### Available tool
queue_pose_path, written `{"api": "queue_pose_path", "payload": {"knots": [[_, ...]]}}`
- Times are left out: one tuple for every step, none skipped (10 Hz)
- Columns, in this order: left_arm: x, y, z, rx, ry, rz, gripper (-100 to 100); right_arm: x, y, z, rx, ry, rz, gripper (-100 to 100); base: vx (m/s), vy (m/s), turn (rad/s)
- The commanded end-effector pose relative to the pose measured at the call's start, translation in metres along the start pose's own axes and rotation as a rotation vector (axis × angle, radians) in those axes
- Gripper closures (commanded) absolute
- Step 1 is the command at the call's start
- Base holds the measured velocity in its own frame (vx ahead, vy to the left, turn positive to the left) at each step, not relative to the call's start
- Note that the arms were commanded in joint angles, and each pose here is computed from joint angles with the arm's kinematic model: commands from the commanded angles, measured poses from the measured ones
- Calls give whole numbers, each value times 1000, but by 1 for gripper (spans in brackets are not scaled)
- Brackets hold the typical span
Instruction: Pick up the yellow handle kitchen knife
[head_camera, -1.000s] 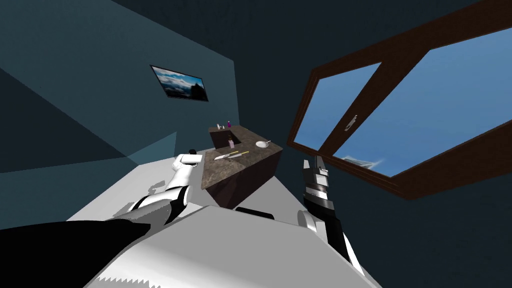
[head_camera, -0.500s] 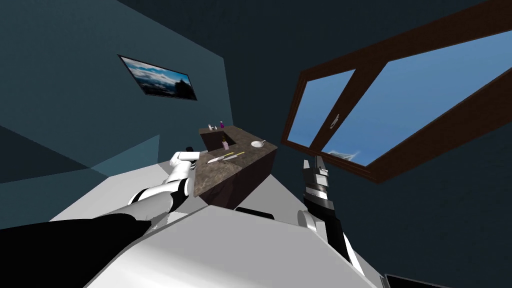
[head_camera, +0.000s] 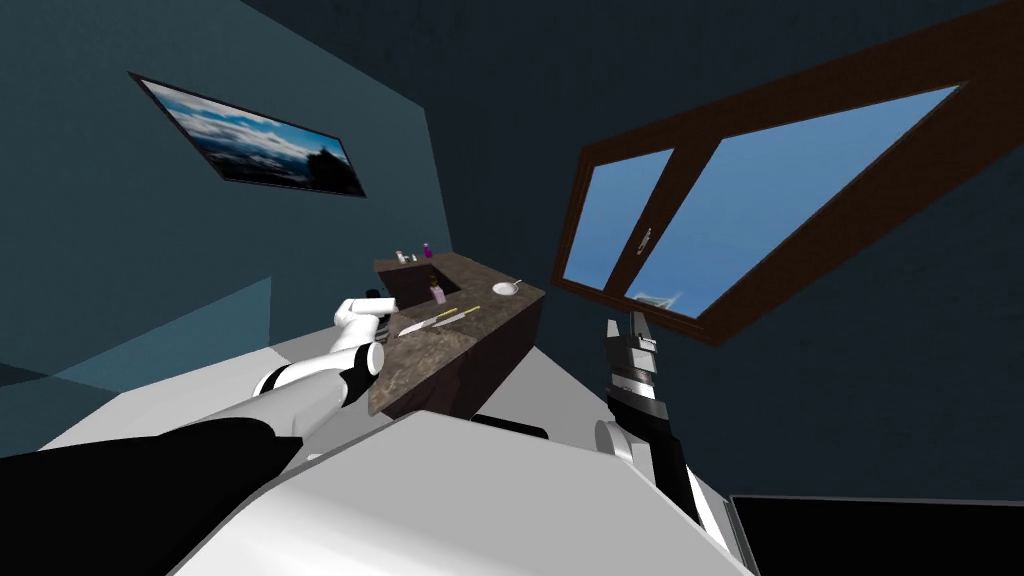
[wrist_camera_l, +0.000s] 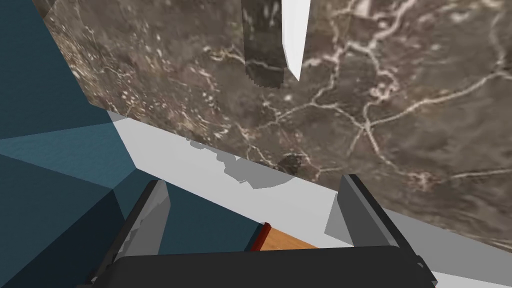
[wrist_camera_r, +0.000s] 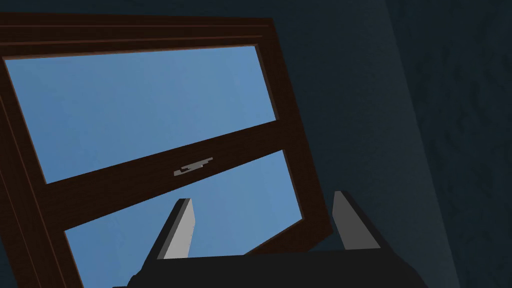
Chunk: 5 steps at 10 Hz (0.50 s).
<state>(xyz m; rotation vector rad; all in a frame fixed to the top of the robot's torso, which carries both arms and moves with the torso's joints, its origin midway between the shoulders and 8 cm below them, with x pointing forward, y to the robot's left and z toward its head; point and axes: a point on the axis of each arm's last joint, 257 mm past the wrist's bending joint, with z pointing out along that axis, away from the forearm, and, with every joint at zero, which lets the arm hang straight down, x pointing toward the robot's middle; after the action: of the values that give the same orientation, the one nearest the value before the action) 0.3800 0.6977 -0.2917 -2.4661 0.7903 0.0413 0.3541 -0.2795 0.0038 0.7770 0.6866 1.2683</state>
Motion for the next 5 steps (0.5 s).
{"api": "queue_pose_path", "payload": {"knots": [[-2,14,3,-62,-5,-16,-100,0,0,0,0,0,0,0,24,31,-125],[-3,11,-5,-96,5,-55,-100,0,0,0,0,0,0,0,27,31,-180],[-4,23,0,-127,-1,-50,-100,0,0,0,0,0,0,0,28,34,-124],[-4,26,-6,-172,8,-83,-100,0,0,0,0,0,0,0,33,32,-246],[-4,32,-3,-189,4,-80,-100,0,0,0,0,0,0,0,25,36,-128]]}}
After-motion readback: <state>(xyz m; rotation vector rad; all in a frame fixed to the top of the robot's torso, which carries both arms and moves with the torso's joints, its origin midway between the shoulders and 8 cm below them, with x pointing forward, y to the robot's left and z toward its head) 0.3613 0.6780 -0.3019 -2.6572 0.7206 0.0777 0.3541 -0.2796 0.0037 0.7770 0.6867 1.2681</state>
